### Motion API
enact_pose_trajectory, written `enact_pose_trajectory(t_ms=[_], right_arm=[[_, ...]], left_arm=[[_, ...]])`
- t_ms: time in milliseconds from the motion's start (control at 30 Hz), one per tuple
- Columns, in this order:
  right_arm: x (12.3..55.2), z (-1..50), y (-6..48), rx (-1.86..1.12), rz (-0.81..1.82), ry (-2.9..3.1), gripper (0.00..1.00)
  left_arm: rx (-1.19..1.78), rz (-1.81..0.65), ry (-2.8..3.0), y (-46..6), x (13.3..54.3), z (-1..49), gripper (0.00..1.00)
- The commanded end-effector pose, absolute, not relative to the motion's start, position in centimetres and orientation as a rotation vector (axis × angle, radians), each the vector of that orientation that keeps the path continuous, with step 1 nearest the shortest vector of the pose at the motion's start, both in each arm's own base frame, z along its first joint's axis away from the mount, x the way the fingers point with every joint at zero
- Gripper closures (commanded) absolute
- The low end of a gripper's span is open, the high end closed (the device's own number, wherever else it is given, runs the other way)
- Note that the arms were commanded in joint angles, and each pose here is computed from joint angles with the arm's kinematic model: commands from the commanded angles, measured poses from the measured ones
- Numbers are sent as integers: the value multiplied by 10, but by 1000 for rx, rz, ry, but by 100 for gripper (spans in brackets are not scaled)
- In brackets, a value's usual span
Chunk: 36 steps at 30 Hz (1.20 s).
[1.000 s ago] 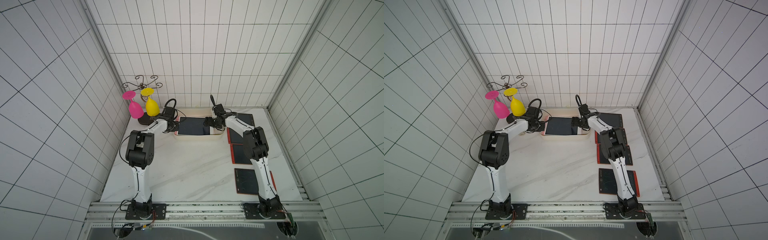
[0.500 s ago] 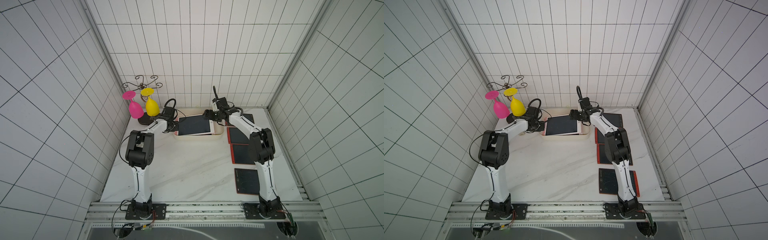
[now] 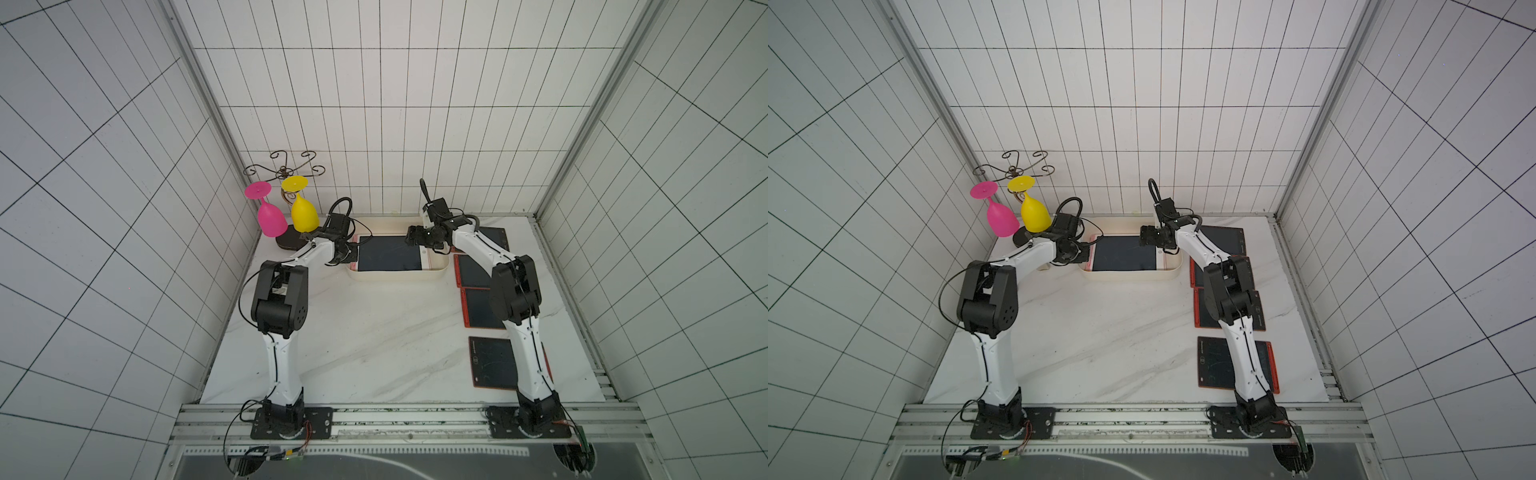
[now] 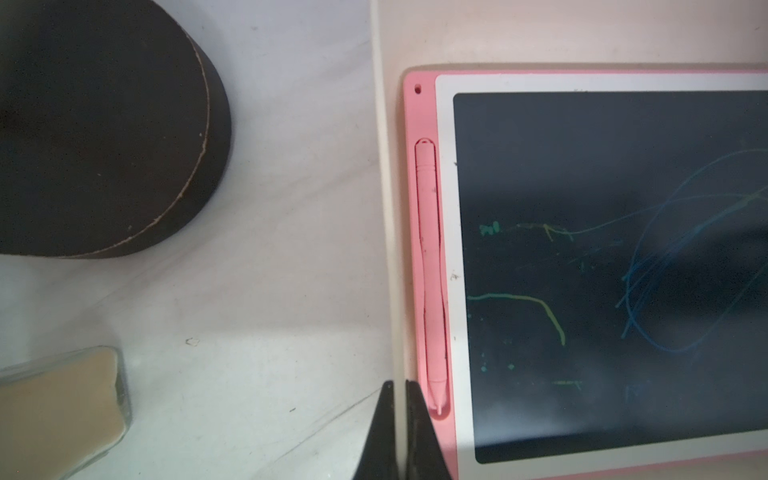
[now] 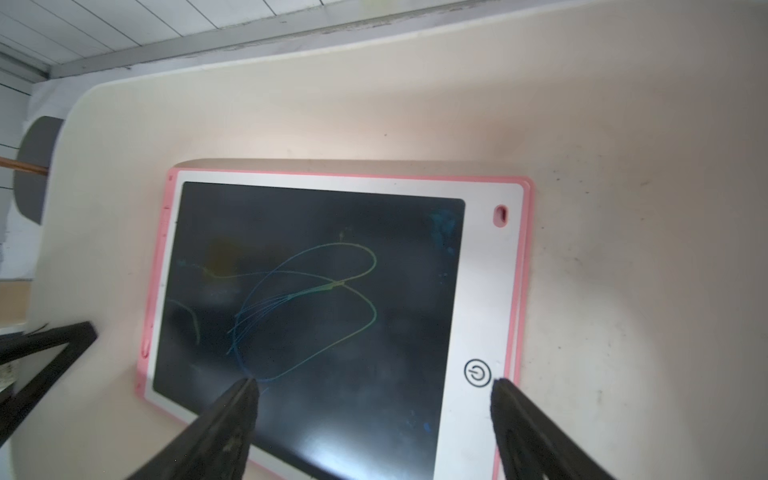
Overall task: Take out the writing tablet from the storage box
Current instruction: Pick up the writing tablet from the storage box.
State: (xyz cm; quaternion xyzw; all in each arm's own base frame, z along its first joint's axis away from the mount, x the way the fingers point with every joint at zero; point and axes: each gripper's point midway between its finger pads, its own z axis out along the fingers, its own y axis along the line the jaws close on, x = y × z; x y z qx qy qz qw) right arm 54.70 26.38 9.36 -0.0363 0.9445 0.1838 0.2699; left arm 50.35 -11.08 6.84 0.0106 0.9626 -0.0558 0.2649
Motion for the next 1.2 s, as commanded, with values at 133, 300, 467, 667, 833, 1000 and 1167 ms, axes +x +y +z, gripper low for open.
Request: enact_pose_trajectory(t_ms=[133, 300, 467, 667, 833, 1000, 1167], right_arm=[[552, 59, 242, -44, 345, 2625, 11], [546, 45, 248, -59, 375, 2658, 11], [538, 50, 266, -96, 429, 2642, 12], [528, 66, 286, -135, 418, 2610, 12], [529, 85, 292, -142, 421, 2578, 12], [528, 102, 296, -150, 449, 2554, 13], [527, 119, 299, -169, 479, 2528, 14]], left_arm=[[49, -180, 2521, -119, 512, 95, 100], [48, -180, 2524, -118, 512, 94, 100], [45, -188, 2526, -119, 513, 92, 100], [43, -195, 2531, -120, 513, 90, 100], [43, -194, 2530, -120, 512, 91, 100], [44, -196, 2531, -120, 512, 91, 100], [46, -196, 2526, -121, 512, 94, 100]])
